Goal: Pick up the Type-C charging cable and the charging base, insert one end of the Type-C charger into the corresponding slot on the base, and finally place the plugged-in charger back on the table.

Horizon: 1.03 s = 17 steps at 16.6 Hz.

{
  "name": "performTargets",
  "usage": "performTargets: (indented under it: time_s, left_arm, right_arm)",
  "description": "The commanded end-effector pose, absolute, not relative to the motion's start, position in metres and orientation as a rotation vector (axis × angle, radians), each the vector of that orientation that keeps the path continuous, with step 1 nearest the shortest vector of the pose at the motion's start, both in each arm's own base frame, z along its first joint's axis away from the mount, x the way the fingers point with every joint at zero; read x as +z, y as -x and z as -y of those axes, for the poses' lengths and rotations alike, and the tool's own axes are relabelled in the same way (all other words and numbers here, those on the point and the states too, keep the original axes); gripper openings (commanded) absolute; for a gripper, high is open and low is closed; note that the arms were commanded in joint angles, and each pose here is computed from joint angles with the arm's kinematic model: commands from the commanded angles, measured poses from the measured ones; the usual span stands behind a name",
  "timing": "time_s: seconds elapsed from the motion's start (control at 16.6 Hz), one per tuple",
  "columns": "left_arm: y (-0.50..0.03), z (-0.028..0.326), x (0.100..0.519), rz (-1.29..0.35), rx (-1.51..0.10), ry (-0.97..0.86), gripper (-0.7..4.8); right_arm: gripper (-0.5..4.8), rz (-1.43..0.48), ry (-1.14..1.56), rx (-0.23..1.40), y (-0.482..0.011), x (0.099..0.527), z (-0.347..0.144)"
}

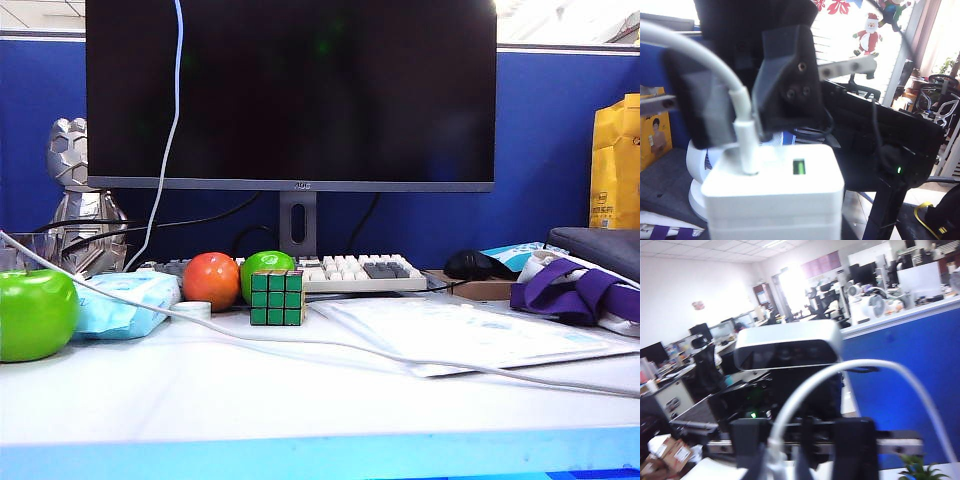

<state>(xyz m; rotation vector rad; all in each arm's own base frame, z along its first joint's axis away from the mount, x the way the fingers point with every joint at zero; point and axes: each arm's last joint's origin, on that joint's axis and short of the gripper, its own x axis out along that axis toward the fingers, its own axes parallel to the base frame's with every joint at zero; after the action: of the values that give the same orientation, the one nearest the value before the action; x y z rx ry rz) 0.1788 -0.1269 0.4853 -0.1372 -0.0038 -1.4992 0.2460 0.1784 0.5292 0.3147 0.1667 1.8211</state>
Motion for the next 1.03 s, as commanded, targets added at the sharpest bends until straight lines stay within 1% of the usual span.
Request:
performTargets:
  time_s: [0.06,0.18,0.24,0.48,0.79,1.03]
  left_arm:
    - [-0.176,0.125,0.490,0.044,-1.505,0.127,-0.07]
    - [-0.176,0.125,0.490,0.043,-1.505,0.128,-0.07]
    - [-0.176,0.125,0.490,0.042,-1.505,0.129,-0.07]
    - [-0.176,0.125,0.492,0.046,-1.499,0.144,-0.07]
    - [-0.176,0.124,0.497,0.109,-1.450,0.141,-0.07]
    - [-0.176,0.123,0.503,0.192,-1.422,0.131,-0.07]
  right_arm:
    - [0.47,-0.156,-0.304,1.843,-0.242,0.531,-0.181]
    - [0.29,-0.154,-0.303,1.842,-0.242,0.531,-0.181]
    - [-0.05,-0.154,-0.303,1.843,-0.242,0.531,-0.181]
    - [-0.06,-0.155,-0.287,1.862,-0.241,0.531,-0.180]
    - [-0.06,-0.193,-0.266,1.865,-0.243,0.524,-0.182]
    - [-0.06,-0.208,-0.239,1.855,-0.243,0.517,-0.182]
